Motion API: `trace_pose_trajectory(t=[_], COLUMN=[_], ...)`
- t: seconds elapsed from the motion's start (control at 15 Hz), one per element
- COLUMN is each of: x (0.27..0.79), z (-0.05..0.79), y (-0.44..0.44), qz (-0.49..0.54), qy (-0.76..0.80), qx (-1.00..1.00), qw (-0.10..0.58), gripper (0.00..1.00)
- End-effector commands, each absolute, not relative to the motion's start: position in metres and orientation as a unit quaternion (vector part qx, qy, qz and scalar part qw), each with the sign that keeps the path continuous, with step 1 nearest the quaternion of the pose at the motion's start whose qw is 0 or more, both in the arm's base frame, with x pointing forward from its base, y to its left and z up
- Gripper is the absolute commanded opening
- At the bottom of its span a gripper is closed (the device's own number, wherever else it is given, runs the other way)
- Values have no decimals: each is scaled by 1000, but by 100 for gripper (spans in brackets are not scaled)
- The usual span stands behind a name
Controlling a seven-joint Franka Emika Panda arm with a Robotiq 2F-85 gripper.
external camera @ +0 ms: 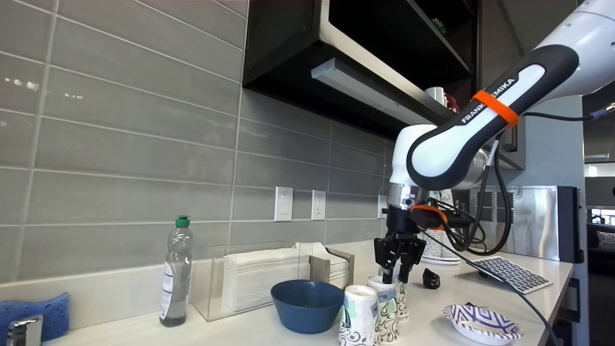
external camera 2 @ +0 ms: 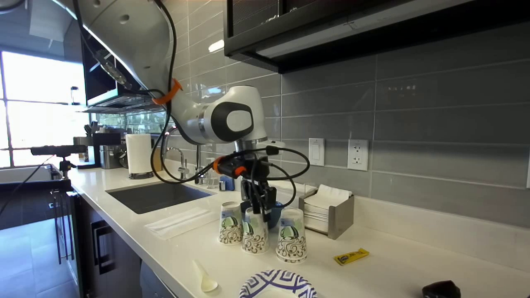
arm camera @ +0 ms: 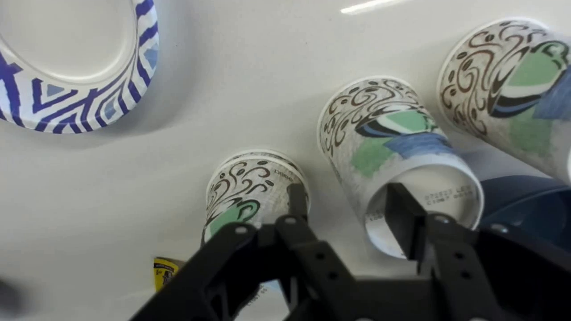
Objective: Put the second right cup on the first right cup, then put the second left cup on the first left cup
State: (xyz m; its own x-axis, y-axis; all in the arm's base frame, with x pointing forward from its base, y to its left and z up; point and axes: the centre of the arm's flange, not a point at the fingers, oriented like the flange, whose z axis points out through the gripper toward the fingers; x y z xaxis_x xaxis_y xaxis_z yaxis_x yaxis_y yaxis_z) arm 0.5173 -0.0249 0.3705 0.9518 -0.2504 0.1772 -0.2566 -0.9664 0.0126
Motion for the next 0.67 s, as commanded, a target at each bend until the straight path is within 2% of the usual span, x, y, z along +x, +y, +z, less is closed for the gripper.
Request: trace_pose_trajectory(t=[0.0, 0.2, 0.6], x=[519, 520, 511], z=[370, 373, 389], y=[-23, -21, -19], qz=[98, 102, 107], qy=[-128, -124, -118], qx=[987, 987, 987], qw=[7, 6, 18], gripper=[19, 1, 1])
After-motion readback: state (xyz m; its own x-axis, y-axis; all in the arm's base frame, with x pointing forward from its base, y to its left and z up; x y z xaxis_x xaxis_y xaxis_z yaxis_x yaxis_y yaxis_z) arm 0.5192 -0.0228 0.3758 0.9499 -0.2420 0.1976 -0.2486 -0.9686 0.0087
